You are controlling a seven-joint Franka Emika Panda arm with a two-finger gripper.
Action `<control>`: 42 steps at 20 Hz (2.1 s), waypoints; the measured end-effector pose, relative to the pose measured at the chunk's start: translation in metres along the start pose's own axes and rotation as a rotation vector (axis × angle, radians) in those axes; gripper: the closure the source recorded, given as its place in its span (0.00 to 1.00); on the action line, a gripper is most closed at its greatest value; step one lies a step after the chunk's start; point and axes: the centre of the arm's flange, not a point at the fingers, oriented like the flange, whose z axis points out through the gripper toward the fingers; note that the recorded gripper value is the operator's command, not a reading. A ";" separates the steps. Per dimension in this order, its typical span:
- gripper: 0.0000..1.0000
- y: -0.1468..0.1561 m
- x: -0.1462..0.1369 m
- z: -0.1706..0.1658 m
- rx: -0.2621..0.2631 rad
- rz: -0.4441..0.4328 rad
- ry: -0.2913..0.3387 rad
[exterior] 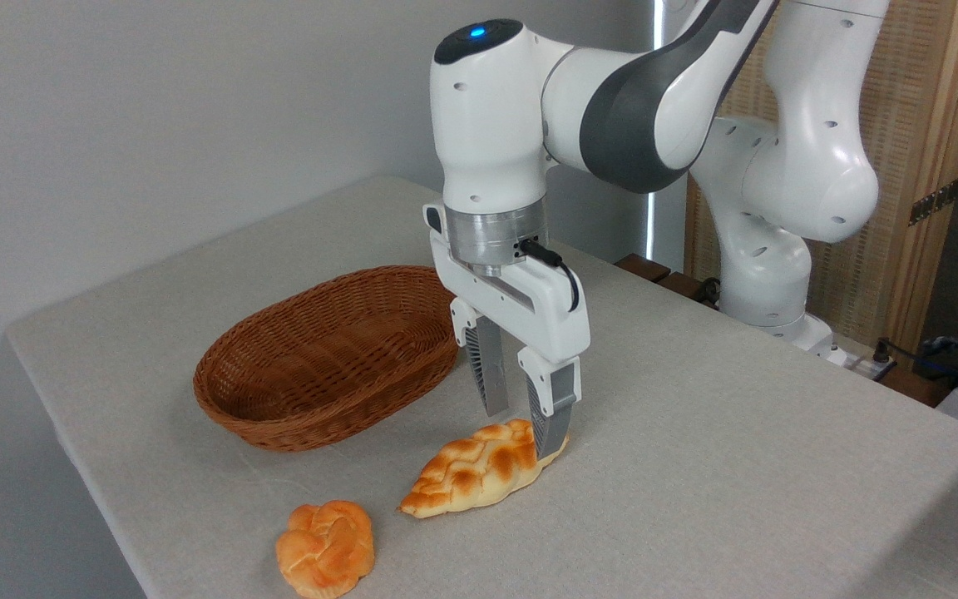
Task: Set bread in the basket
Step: 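Close the gripper on the middle of the braided loaf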
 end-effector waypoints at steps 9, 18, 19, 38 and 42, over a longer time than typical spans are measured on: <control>0.01 0.007 0.011 0.027 0.028 0.025 0.026; 0.01 0.004 0.011 0.025 0.046 0.021 0.044; 0.01 0.003 0.010 0.025 0.047 0.019 0.045; 0.56 -0.005 0.013 0.025 0.112 0.035 0.072; 0.57 -0.003 0.015 0.025 0.112 0.041 0.073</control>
